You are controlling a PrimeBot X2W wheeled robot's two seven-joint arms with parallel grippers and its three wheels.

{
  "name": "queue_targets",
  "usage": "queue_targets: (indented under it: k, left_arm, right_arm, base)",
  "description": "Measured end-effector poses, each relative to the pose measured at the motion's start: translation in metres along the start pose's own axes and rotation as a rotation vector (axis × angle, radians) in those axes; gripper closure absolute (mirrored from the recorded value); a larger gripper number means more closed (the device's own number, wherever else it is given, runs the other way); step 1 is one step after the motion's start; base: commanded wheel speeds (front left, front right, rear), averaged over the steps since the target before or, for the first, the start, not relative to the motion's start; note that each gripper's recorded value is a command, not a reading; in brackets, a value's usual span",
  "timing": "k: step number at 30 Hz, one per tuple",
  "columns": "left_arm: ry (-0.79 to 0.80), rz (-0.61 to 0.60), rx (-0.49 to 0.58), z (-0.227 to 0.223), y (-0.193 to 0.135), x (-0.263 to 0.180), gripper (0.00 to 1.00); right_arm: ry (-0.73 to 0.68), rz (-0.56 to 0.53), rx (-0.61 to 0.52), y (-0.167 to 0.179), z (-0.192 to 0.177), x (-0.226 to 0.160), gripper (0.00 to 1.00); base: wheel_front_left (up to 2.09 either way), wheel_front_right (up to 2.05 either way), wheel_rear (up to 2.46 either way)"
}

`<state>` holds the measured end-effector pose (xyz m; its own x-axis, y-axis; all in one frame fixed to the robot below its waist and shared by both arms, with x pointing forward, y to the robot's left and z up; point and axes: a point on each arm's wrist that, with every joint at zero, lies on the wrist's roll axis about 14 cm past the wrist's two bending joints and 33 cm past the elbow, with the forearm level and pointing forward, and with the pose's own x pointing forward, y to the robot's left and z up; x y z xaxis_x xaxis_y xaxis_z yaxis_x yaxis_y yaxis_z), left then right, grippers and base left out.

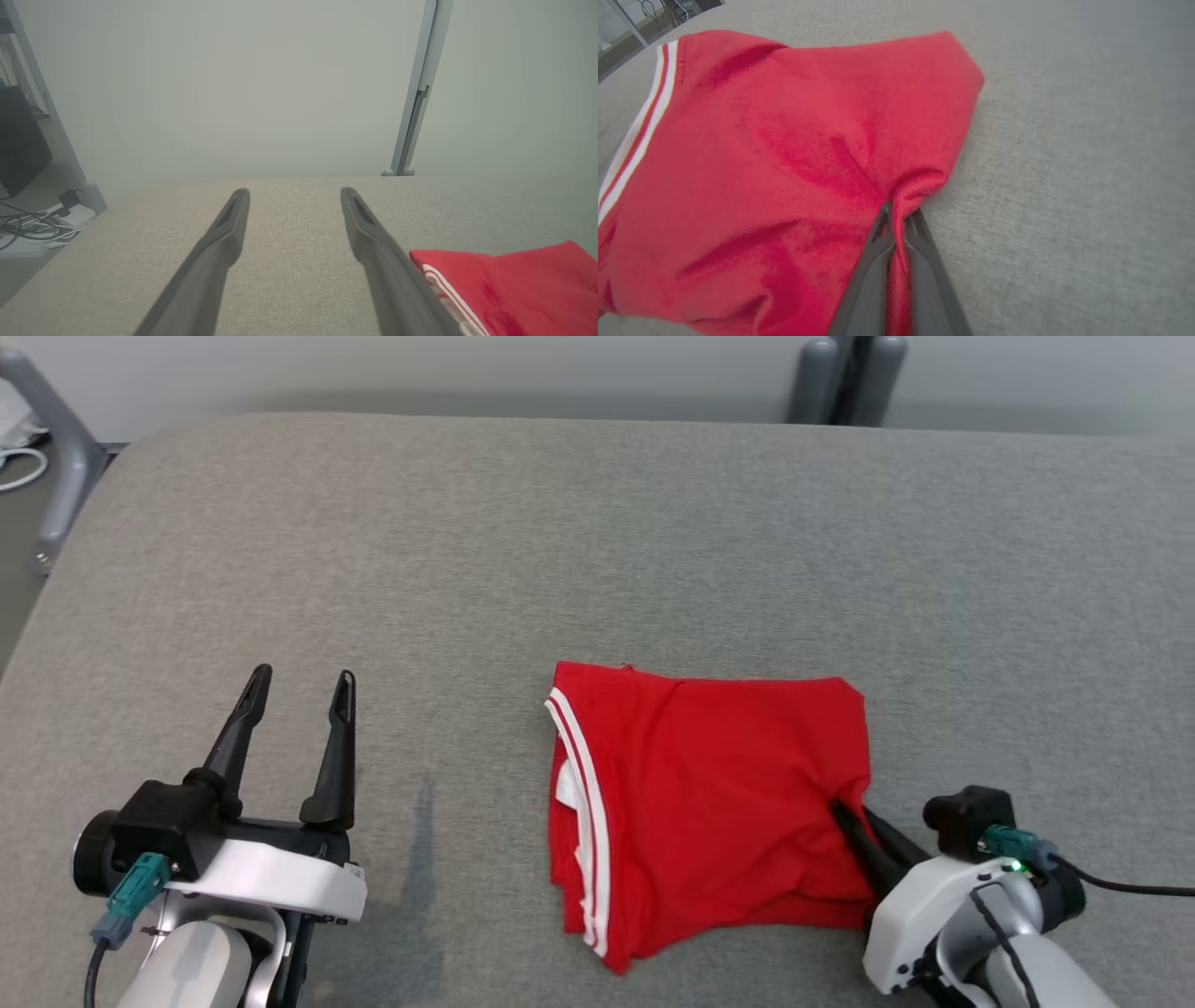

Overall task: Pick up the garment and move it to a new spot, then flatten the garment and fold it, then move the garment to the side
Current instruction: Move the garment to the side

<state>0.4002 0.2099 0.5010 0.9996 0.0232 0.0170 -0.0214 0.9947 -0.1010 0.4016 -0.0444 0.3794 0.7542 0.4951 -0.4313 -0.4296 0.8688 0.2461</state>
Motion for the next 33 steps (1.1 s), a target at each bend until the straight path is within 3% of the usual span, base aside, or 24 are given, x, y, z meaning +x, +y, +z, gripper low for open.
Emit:
queue_targets:
  k: [6,21,33]
  left_arm:
    - [-0.012,-0.072,-0.001,0.0,-0.021,0.017,0.0]
    - [0.002,-0.341,-0.047,-0.022,-0.112,0.073,0.0]
    - [0.071,-0.467,-0.068,-0.059,-0.154,0.095,0.0]
  right_arm:
    - [-0.054,-0.098,-0.091,-0.043,0.019,-0.024,1.0]
    - [-0.17,-0.445,-0.332,-0.16,0.091,-0.119,1.0]
    - [-0.14,-0.71,-0.463,-0.246,0.133,-0.192,1.0]
  base:
    - [0.0,0.0,0.0]
    - [0.0,0.0,0.0]
    - [0.0,0.0,0.0]
